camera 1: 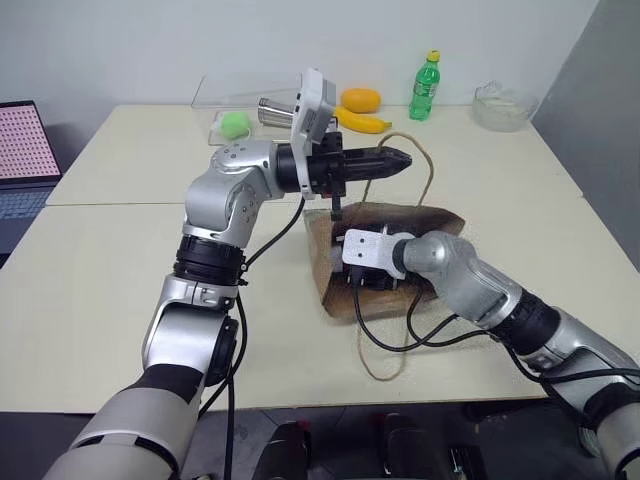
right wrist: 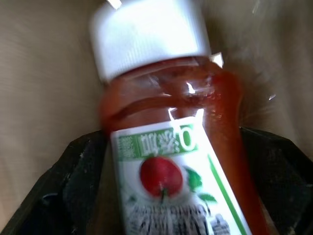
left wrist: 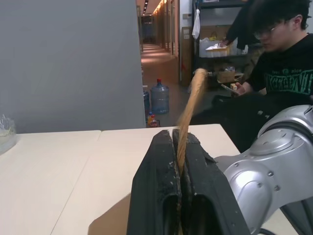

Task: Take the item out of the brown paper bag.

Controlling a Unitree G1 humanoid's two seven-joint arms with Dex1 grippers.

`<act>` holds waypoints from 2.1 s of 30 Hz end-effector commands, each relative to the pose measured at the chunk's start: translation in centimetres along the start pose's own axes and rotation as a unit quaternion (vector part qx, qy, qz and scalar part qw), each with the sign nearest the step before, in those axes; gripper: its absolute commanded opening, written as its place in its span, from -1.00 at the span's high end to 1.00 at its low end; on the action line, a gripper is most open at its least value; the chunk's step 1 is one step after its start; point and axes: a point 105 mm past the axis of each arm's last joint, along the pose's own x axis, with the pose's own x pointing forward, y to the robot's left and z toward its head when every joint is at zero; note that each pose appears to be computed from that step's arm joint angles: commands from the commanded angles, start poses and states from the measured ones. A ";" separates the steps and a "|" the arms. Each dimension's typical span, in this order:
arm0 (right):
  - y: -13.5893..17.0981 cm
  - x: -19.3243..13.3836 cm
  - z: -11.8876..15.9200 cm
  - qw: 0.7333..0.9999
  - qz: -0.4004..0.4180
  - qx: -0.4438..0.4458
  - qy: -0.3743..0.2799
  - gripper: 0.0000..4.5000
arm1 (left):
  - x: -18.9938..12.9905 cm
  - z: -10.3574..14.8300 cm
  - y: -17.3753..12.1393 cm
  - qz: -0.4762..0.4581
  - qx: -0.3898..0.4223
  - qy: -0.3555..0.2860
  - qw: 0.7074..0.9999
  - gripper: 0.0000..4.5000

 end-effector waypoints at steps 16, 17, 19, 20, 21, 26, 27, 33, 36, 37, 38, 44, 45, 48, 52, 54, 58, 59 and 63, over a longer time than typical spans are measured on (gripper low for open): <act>0.1 -4.3 2.2 0.993 -0.020 -0.005 -0.113 -0.44 | -1.2 -0.1 2.0 0.069 0.031 0.004 0.997 1.00; 0.2 -4.7 2.4 0.992 -0.018 -0.004 -0.124 -0.44 | -1.1 -0.1 2.1 0.071 0.033 0.005 0.997 1.00; 0.3 -5.7 2.8 0.989 -0.010 -0.003 -0.145 -0.44 | -1.0 -0.1 2.4 0.077 0.034 0.005 0.996 1.00; 0.4 -6.1 3.1 0.988 -0.004 0.000 -0.157 -0.44 | -1.0 -0.1 2.5 0.079 0.034 0.004 0.996 1.00; 0.4 -6.4 3.3 0.985 0.001 0.002 -0.170 -0.44 | -0.9 -0.1 2.6 0.081 0.035 0.005 0.996 1.00; 0.0 -9.4 4.9 0.965 0.030 0.039 -0.257 -0.44 | -0.7 -0.3 3.0 0.089 0.038 0.011 0.995 1.00; -0.3 -10.2 5.3 0.959 0.032 0.052 -0.276 -0.44 | -0.7 -0.3 3.1 0.094 0.037 0.011 0.995 1.00; -2.4 -14.5 6.8 0.914 0.029 0.140 -0.379 -0.44 | -0.8 -0.7 3.7 0.113 0.032 0.019 0.993 1.00; -3.6 -16.5 7.0 0.895 0.014 0.176 -0.411 -0.44 | -0.8 -1.0 3.9 0.119 0.031 0.024 0.992 1.00; -4.3 -17.4 6.9 0.889 -0.002 0.187 -0.419 -0.44 | -0.9 -1.1 4.0 0.125 0.029 0.025 0.991 1.00; -4.9 -18.3 6.7 0.884 -0.019 0.195 -0.425 -0.44 | -0.9 -1.2 4.1 0.129 0.028 0.027 0.991 1.00; -8.7 -22.7 1.0 0.894 -0.179 0.219 -0.348 -0.43 | -1.3 -1.8 4.8 0.160 0.028 0.035 0.986 1.00; -9.0 -22.5 -0.7 0.905 -0.200 0.218 -0.307 -0.43 | -1.4 -1.8 4.9 0.167 0.030 0.036 0.985 1.00; -9.1 -21.8 -4.1 0.924 -0.223 0.209 -0.230 -0.43 | -1.4 -1.8 5.2 0.175 0.031 0.036 0.983 1.00; -8.7 -18.1 -11.0 0.956 -0.224 0.181 -0.066 -0.43 | -1.4 -1.8 5.3 0.179 0.031 0.033 0.983 1.00; -8.5 -16.5 -13.8 0.962 -0.219 0.164 -0.007 -0.43 | -1.3 -1.8 5.3 0.179 0.032 0.033 0.983 1.00; -7.7 -14.0 -17.4 0.972 -0.187 0.125 0.068 -0.43 | -1.3 -1.9 5.2 0.179 0.033 0.035 0.983 1.00; -7.4 -13.5 -17.8 0.975 -0.174 0.120 0.075 -0.43 | -1.4 -1.9 5.2 0.179 0.033 0.035 0.983 1.00; -6.3 -12.2 -18.4 0.980 -0.137 0.122 0.076 -0.76 | -1.5 -2.0 5.1 0.181 0.034 0.037 0.982 1.00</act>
